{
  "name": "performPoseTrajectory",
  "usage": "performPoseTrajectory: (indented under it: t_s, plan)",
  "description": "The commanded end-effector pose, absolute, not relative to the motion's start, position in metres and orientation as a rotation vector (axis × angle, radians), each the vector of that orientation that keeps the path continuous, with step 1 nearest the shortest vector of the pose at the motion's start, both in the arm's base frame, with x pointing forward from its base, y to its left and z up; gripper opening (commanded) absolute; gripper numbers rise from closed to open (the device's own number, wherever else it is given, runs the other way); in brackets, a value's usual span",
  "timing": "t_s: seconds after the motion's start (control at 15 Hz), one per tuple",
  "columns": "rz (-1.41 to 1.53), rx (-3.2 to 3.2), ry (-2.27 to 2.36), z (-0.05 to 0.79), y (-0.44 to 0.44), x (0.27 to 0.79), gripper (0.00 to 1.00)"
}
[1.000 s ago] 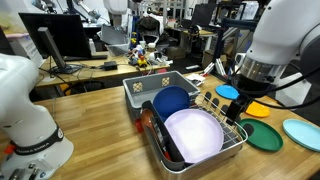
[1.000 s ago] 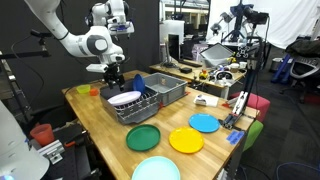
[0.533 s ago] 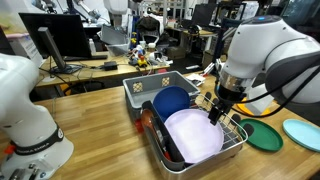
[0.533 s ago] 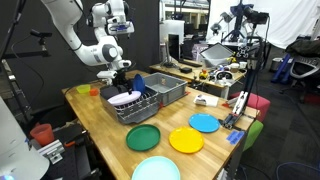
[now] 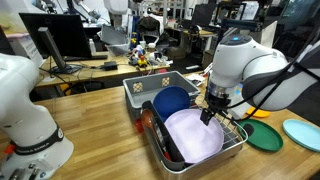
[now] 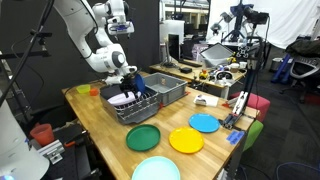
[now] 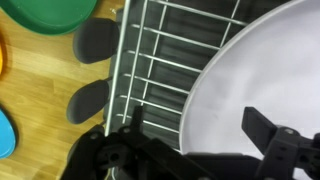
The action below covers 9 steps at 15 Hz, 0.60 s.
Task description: Remove the white plate from the dish rack and put it on the right side of the table
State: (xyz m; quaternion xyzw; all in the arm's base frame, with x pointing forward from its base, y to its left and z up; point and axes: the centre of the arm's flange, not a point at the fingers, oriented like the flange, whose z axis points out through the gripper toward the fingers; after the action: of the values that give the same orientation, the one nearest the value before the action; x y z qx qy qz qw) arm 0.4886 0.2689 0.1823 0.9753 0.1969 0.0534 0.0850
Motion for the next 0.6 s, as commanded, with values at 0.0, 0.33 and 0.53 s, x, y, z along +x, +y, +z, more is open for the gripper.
performPoseTrajectory:
  t_s: [0.0,0.33,0.53]
  plan:
    - [0.152,2.911,0.567,0.17,0.2712,0.4977,1.0]
    - [0.115,2.973,0.53,0.1655,0.2681,0.5008,1.0]
    - [0.095,3.005,0.501,0.1658,0.264,0.5022,1.0]
